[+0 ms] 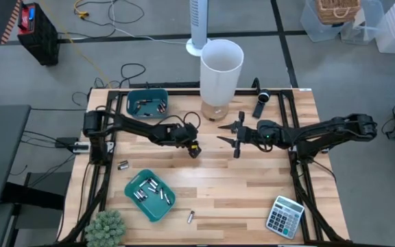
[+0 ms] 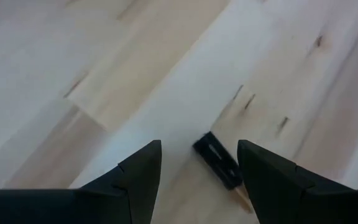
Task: Sort batteries
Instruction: Put the black battery into the blue bin
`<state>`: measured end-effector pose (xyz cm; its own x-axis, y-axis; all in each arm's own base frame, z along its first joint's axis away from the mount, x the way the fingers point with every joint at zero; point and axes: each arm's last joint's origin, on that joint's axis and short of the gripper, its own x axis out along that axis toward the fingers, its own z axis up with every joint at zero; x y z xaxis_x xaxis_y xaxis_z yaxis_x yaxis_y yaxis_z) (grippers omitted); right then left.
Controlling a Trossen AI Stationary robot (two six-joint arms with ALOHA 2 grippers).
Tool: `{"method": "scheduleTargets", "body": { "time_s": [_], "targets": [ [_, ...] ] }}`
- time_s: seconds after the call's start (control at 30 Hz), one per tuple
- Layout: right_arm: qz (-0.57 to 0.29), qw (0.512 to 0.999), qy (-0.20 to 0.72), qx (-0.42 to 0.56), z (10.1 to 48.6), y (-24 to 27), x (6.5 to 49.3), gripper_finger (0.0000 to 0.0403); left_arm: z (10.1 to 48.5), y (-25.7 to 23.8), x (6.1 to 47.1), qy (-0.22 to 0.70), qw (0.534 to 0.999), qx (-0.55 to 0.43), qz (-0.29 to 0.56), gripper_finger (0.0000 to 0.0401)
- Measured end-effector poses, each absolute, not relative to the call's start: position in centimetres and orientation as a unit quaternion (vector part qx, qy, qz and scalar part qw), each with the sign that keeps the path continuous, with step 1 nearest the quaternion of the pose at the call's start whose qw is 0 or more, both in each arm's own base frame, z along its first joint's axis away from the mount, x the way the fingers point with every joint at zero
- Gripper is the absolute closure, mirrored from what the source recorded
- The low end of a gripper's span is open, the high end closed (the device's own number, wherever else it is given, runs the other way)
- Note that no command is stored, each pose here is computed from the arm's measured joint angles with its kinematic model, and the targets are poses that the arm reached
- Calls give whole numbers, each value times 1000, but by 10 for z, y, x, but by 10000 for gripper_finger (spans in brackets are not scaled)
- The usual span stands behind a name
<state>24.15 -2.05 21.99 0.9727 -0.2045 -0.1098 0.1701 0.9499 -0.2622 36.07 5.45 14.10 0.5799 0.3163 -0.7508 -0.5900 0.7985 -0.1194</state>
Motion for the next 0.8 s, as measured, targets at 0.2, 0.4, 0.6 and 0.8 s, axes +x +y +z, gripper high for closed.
{"method": "scheduleTargets", "body": {
  "time_s": [0.2,0.4,0.6,0.8],
  "targets": [
    [-96,985,66,-126,220,-20,241,214,129,52,372,394,866,-183,245,195],
    [-97,985,67,-126,220,-21,241,214,122,50,371,426,852,-188,240,205],
    [-97,985,67,-126,220,-21,241,214,118,50,368,441,844,-184,242,279],
    [-97,986,66,-122,220,-21,241,214,117,51,366,453,841,-167,243,361]
  ]
}}
